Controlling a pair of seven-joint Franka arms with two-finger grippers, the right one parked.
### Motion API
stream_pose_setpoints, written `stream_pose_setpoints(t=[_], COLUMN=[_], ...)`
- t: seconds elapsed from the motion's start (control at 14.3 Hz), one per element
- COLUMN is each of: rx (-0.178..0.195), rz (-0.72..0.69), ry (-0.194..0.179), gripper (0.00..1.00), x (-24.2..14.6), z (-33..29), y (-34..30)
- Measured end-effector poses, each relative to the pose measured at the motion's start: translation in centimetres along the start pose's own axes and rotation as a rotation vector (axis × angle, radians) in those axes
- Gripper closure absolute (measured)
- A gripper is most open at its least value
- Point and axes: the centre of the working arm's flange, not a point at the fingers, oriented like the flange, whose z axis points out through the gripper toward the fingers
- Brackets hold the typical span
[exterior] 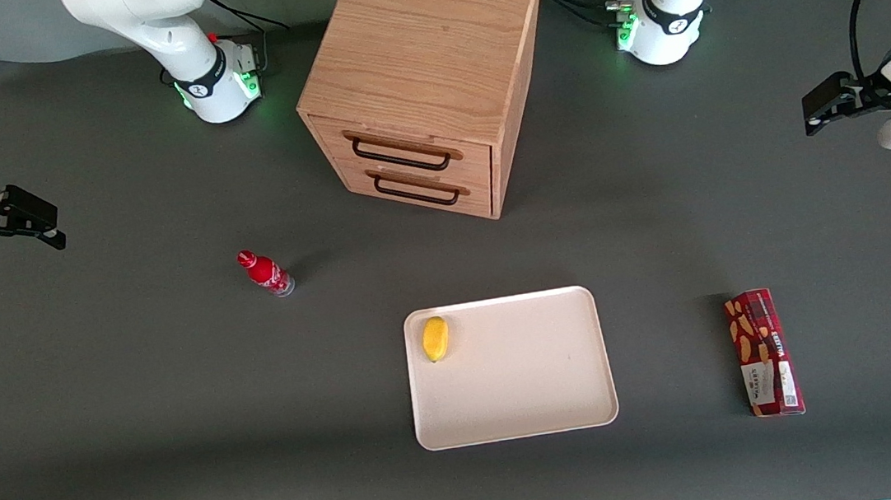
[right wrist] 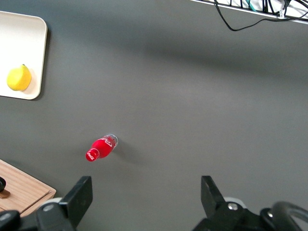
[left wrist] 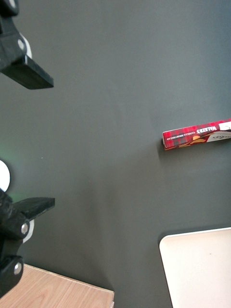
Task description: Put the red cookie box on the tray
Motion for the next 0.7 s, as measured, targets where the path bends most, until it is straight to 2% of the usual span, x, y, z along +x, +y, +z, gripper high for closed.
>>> stream_pose_setpoints(t=[0.7], rx=[0.000], rz=[0.013], ry=[0.005], gripper=[0.00], x=[-0.03], z=[-0.11], y=[-0.48])
